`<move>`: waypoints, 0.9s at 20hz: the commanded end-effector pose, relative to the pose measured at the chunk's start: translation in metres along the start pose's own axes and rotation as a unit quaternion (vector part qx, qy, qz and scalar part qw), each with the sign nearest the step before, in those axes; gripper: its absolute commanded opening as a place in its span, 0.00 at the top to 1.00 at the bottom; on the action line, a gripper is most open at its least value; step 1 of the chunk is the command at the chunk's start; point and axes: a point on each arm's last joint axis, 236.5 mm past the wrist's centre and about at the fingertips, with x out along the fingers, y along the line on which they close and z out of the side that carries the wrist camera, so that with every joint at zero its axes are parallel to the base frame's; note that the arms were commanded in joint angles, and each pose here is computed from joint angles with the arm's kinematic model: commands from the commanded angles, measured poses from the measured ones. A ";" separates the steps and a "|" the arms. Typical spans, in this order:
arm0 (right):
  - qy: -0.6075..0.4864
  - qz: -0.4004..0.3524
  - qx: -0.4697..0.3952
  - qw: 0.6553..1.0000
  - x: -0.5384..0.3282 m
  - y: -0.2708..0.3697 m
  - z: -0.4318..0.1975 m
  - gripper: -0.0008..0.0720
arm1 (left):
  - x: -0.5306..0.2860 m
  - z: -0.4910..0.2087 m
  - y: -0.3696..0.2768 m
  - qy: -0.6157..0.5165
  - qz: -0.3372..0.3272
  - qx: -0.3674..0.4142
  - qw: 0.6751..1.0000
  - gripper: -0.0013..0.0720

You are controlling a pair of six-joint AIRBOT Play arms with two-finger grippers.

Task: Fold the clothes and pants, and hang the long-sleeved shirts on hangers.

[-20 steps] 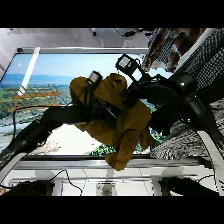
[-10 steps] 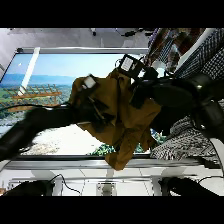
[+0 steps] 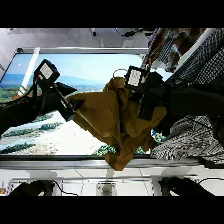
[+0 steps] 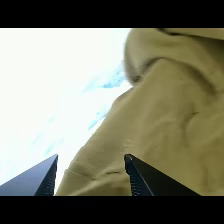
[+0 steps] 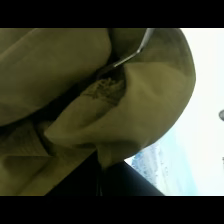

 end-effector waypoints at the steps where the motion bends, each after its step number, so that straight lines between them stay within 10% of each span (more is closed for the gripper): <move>1: -0.002 0.025 -0.001 1.000 -0.002 0.012 0.001 0.95 | 0.007 -0.016 -0.001 0.023 -0.011 0.007 1.000 0.28; 6: -0.004 0.030 0.001 1.000 -0.003 0.015 0.002 0.95 | 0.029 -0.057 -0.048 0.097 -0.135 -0.038 0.985 0.37; 8: -0.005 0.037 0.004 0.999 -0.003 0.018 0.002 0.95 | 0.035 -0.058 -0.044 0.096 -0.129 -0.041 0.986 0.89; 13: 0.004 0.047 0.026 0.999 -0.003 0.023 -0.001 0.94 | 0.036 -0.038 -0.048 0.058 -0.137 -0.072 0.986 0.94; 16: 0.037 -0.001 0.103 0.994 -0.006 0.003 -0.017 0.45 | 0.036 -0.038 -0.048 0.060 -0.136 -0.093 0.984 0.94; 18: 0.054 -0.047 0.148 0.986 -0.019 -0.012 -0.029 0.40 | 0.036 -0.038 -0.048 0.060 -0.136 -0.095 0.984 0.94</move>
